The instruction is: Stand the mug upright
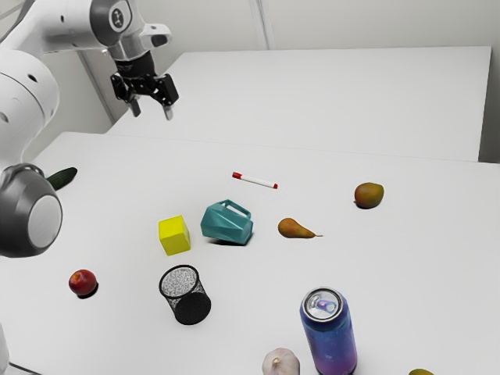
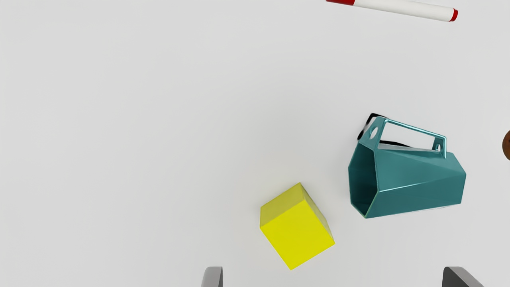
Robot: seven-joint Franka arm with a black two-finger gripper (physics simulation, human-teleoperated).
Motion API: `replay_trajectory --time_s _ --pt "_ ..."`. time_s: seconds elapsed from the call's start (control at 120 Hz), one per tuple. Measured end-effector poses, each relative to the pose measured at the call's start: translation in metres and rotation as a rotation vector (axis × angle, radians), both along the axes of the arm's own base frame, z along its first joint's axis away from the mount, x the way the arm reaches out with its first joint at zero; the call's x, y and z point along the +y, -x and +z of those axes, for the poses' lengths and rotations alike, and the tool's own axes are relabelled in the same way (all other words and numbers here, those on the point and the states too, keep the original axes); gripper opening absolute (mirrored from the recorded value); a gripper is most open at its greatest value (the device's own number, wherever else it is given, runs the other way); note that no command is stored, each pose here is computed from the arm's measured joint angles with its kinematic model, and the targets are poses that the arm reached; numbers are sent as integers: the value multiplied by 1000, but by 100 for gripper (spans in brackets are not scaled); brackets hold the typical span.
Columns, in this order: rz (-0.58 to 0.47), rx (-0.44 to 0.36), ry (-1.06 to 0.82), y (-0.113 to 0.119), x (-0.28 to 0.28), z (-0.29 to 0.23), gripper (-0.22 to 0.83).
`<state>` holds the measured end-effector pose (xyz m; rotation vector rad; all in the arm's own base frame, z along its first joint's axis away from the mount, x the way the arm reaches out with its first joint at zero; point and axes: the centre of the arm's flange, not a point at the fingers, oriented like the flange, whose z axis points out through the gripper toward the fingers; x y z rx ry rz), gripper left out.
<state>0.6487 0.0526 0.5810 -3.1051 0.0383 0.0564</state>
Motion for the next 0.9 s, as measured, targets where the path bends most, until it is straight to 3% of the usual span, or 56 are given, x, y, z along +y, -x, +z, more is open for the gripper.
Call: replay_trajectory --time_s 0.225,0.35,0.458,0.7,0.9 --pt "-11 11 38 9 -2 -6 61" --pt "22 83 118 44 15 -54 61" --pt "49 93 159 71 23 -94 62" --pt "67 21 236 87 19 -157 62" --pt "78 -101 314 74 15 -189 62"
